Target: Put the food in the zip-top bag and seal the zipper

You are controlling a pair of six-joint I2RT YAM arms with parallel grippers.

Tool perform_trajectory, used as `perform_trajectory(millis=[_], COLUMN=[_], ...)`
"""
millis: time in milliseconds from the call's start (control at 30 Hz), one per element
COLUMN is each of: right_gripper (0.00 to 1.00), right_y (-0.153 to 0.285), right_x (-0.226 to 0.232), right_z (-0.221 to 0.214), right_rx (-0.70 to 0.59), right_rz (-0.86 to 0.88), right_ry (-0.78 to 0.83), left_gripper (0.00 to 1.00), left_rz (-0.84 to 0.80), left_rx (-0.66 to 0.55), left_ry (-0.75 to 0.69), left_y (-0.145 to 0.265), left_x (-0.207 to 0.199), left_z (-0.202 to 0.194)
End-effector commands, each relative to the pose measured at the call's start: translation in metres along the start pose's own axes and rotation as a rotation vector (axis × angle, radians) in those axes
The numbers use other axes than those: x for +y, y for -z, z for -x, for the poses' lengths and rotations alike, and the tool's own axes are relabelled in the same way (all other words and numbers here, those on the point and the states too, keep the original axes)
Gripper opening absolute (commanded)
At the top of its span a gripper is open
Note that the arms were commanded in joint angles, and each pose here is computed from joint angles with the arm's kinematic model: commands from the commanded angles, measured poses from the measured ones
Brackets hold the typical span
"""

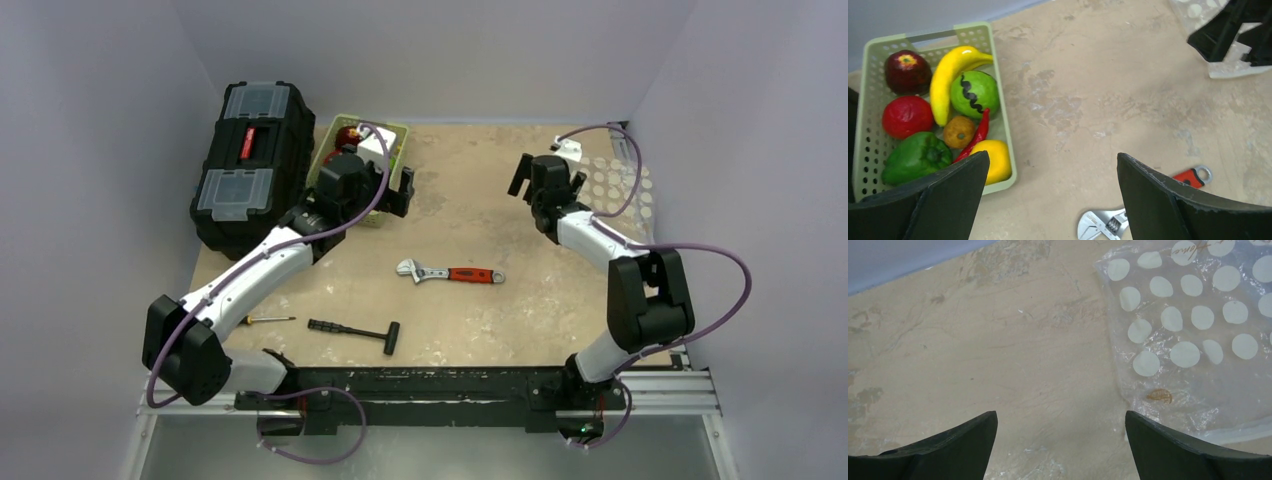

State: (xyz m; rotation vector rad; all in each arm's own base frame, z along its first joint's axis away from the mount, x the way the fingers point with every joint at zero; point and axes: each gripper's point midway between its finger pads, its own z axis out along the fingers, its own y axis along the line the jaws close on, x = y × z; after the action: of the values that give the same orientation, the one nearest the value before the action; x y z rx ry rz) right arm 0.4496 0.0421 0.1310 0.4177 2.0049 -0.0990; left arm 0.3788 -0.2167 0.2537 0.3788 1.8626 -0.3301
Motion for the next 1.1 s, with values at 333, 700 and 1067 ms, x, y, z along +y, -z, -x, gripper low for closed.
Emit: perform_trajectory(millis=[333,700,1067], right_gripper=[0.99,0.99,0.90], right_y=[0.024,0.024,0.005], right_x=[-0.091,-0.136,-0.155], right_z=[-0.003,-0.005,-0.026], right_rx=[-0.016,-0.137,-0.213], right_rz=[-0.017,0.180,0.202], right_ry=[-0.590,-0.964,-1.241], left_gripper=[1.00,1.00,1.00], left_rz=[-0.354,-0.430,-0.446], left_rx=[0.052,0.104,0.147], left_ry=[-0.117,-0.171,-0.155], left_y=[0.042,0.046,0.036], left_x=[-0.088,-0.117,-0.123], left_z=[0.017,0.002,-0.009])
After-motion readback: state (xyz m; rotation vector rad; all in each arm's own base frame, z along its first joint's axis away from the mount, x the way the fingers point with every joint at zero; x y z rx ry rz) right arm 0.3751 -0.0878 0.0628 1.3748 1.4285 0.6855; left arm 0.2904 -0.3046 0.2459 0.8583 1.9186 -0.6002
